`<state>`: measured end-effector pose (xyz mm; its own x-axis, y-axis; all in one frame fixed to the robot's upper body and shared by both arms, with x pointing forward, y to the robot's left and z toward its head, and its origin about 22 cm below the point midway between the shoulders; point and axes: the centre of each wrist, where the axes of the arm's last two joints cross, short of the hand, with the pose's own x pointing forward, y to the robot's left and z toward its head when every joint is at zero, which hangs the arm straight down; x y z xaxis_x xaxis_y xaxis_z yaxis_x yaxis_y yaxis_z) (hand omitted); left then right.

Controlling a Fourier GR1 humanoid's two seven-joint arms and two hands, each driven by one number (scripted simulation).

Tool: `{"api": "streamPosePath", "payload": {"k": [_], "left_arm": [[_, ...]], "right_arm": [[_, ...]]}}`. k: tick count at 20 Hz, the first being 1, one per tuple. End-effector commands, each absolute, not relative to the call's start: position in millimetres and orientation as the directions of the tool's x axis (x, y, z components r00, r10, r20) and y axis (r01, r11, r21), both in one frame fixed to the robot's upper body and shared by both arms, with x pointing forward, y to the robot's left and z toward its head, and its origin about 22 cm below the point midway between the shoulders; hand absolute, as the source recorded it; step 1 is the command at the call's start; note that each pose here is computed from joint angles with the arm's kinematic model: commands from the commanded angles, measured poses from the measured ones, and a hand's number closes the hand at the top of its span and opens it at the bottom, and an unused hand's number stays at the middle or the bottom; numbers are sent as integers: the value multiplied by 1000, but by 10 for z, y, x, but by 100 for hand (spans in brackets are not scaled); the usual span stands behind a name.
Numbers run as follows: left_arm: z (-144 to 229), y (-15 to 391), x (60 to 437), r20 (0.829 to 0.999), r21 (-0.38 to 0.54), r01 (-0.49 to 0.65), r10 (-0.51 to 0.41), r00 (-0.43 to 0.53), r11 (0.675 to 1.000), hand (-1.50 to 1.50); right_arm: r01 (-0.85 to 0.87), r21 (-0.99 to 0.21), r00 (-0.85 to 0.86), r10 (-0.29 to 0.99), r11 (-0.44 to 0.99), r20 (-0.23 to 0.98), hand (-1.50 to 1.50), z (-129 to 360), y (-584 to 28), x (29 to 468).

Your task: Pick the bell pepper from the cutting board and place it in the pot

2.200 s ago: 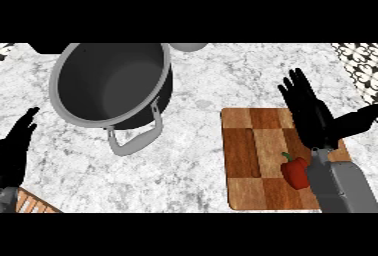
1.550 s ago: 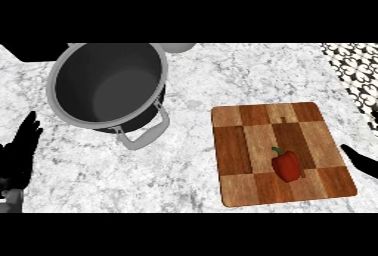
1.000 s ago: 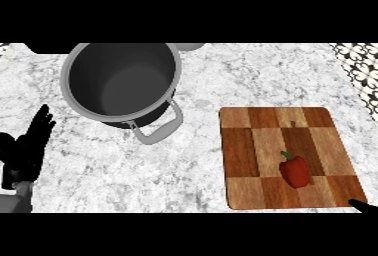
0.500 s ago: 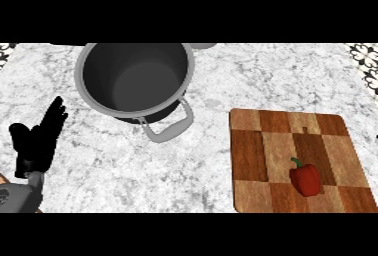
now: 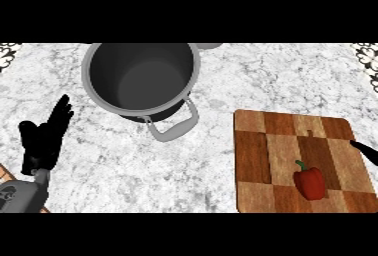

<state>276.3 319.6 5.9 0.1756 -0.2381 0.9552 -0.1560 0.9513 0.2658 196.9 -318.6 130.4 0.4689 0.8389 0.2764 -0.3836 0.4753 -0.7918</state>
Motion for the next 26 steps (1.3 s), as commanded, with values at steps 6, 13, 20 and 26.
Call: {"api": "streamPosePath", "payload": {"k": [6,13,20,26], "left_arm": [[64,3311,2600,921,366,-107,-342,187,925,0],[2,3134,2570,922,370,-111,-349,170,923,0],[54,3319,2508,924,362,-122,-339,176,924,0],[31,3240,2530,922,368,-125,-343,179,922,0]], "right_arm": [[-488,-761,499,852,428,160,-150,1202,-2893,2204],[-523,-748,504,856,408,114,-150,1090,-2850,2447],[-556,-729,511,856,399,79,-150,874,-2733,2479],[-547,-734,543,838,403,55,-150,649,-2796,2642]]}}
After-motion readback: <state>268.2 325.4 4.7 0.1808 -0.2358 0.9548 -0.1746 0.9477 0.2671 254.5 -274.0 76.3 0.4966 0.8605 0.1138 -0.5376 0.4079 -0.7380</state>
